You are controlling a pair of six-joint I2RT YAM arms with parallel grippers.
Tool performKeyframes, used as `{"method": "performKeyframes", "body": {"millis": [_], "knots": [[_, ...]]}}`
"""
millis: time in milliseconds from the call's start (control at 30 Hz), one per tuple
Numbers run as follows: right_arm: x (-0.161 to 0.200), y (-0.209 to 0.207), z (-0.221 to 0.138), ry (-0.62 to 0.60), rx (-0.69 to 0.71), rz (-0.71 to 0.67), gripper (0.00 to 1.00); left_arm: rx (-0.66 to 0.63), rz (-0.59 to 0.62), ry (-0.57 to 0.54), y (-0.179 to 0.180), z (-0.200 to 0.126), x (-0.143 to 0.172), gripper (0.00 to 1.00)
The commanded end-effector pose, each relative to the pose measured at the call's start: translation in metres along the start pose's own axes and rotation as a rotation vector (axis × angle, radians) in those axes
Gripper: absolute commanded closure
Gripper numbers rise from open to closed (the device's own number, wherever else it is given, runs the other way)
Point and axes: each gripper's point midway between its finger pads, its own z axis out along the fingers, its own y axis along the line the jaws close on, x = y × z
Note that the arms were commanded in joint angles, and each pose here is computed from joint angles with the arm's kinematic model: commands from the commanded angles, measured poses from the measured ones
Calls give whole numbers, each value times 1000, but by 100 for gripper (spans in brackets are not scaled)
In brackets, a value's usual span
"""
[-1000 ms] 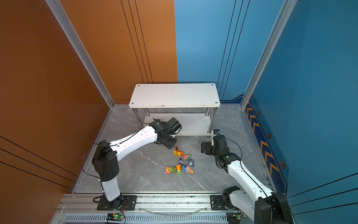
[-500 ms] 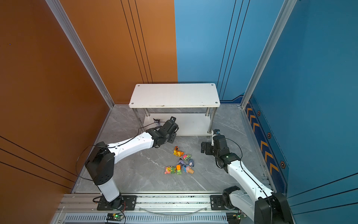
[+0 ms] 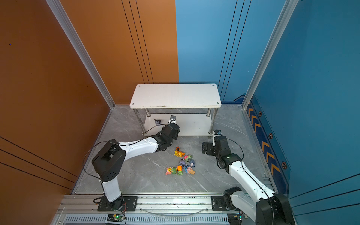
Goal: Organize plastic toys on shelves
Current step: Place the plastic toy on the shelf.
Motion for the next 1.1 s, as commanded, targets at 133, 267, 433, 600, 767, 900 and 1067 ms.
{"method": "performKeyframes", "body": {"millis": [133,267,433,600,767,900,1067], "knots": [[4,-1,3,5,-3,14,2,-123,-32,-78,23,22,-4,72],[4,-1,5,9,-4,15,1,-150,-21,-84,27,28,-2,72],[5,0,6,14,-7,16,2,-164,-20,-81,31,38,4,71],[5,0,7,14,-4,16,1,-165,-19,-87,31,46,4,71],[5,-1,7,16,-2,15,2,-167,-19,-88,32,50,2,70],[5,0,8,16,-4,16,2,-164,-18,-81,32,54,1,68],[6,-1,8,18,-3,15,2,-159,-4,-58,30,60,2,66]]}}
